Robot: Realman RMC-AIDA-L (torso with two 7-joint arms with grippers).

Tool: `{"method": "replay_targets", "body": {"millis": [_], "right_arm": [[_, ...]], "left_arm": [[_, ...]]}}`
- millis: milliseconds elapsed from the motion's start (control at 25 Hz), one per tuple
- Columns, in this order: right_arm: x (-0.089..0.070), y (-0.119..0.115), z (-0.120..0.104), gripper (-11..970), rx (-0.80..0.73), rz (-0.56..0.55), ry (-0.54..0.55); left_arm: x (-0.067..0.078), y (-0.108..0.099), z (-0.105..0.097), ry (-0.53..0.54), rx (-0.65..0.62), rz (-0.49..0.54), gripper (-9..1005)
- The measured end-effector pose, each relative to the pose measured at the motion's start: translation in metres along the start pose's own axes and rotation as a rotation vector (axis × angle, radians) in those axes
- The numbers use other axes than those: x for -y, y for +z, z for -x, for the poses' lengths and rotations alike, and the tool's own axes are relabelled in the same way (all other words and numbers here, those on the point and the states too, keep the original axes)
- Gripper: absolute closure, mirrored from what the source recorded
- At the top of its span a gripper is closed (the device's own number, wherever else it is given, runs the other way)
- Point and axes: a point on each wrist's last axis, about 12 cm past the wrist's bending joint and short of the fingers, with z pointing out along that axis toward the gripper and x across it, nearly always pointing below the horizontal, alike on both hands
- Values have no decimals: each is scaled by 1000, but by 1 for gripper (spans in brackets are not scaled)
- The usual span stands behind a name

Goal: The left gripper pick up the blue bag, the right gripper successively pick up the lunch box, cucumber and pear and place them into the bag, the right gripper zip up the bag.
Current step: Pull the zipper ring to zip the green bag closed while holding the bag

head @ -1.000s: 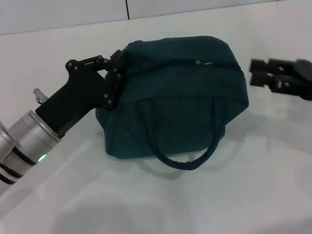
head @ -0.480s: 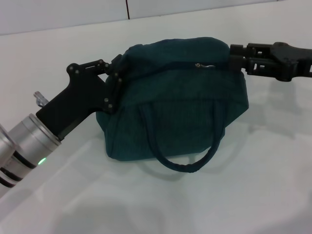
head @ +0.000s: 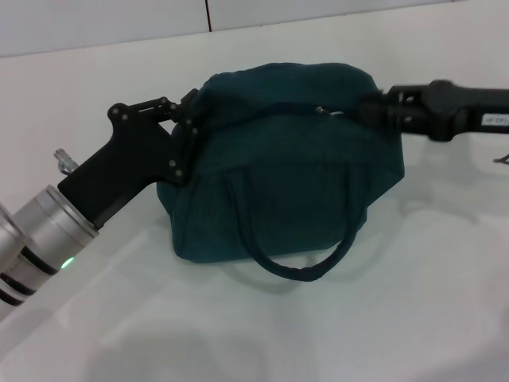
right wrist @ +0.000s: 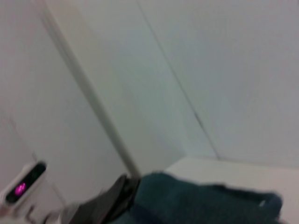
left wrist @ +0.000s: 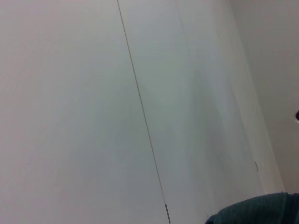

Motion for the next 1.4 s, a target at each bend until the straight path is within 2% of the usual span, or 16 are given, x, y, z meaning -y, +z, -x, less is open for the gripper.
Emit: {"method": "replay_targets", "body": {"millis": [200, 480, 680, 1120, 1400], "right_arm": [[-3, 12, 0, 545, -88, 49, -26], [-8, 2, 1, 550, -113, 73, -49], [-8, 3, 0, 551, -121, 79, -49], [-6, 32, 2, 551, -170, 85, -93], [-14, 48, 2, 552, -182, 116, -172]], "left_arm": [[-1, 0, 0, 1, 0, 3, 942], [0, -3, -1, -1, -5, 7, 942], [0, -2, -1, 0, -4, 5, 942], [1, -2, -1, -4, -4, 5, 942], [2, -2, -1, -6, -2, 5, 942]]}}
